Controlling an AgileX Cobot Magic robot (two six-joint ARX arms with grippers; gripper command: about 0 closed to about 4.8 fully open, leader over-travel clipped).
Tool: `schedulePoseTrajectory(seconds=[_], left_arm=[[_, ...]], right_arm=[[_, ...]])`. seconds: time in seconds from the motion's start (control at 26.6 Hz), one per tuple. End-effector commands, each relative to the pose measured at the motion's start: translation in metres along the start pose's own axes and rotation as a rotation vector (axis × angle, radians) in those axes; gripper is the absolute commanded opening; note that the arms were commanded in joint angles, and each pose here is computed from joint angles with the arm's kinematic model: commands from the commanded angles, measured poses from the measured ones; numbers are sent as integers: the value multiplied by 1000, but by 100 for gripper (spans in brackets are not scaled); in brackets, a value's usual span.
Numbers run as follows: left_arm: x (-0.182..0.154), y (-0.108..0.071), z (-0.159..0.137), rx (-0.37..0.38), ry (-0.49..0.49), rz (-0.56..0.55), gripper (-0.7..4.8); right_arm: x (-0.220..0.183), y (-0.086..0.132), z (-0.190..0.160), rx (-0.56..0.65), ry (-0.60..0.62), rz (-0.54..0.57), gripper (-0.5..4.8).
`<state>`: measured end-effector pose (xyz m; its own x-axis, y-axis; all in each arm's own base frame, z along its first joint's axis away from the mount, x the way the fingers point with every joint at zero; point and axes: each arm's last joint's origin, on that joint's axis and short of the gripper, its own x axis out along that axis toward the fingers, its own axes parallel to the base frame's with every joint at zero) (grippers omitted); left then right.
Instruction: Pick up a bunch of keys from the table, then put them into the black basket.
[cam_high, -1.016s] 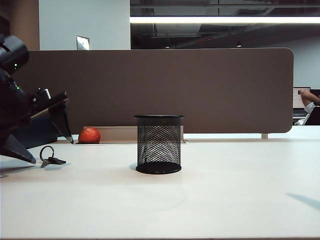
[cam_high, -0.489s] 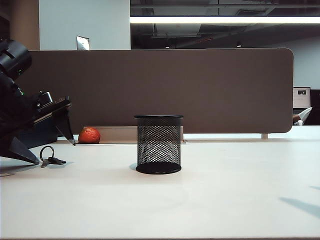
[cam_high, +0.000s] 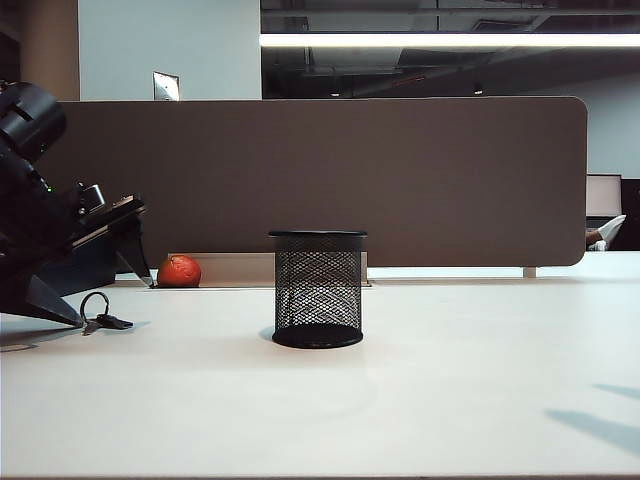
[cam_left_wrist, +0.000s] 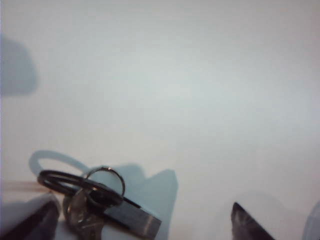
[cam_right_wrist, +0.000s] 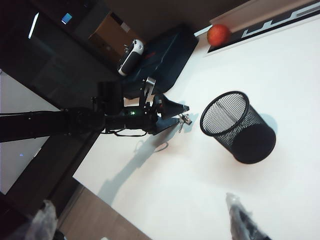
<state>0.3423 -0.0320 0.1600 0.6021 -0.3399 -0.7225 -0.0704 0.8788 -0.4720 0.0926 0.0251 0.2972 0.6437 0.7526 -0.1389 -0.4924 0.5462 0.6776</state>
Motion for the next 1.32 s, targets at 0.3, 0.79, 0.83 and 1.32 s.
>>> schedulePoseTrajectory(seconds=[0.3, 0.79, 0.83, 1.32], left_arm=[[13, 14, -21, -62, 159, 88, 267], [24, 21, -28, -77, 207, 107, 17], [24, 21, -28, -69, 204, 106, -6], [8, 3, -10, 52, 106, -98, -6]], right_arm=[[-1, -1, -2, 29, 24, -9, 452], [-1, 0, -2, 29, 24, -8, 452], [-1, 0, -2, 29, 23, -8, 452], [-1, 0, -2, 28, 23, -7, 452]])
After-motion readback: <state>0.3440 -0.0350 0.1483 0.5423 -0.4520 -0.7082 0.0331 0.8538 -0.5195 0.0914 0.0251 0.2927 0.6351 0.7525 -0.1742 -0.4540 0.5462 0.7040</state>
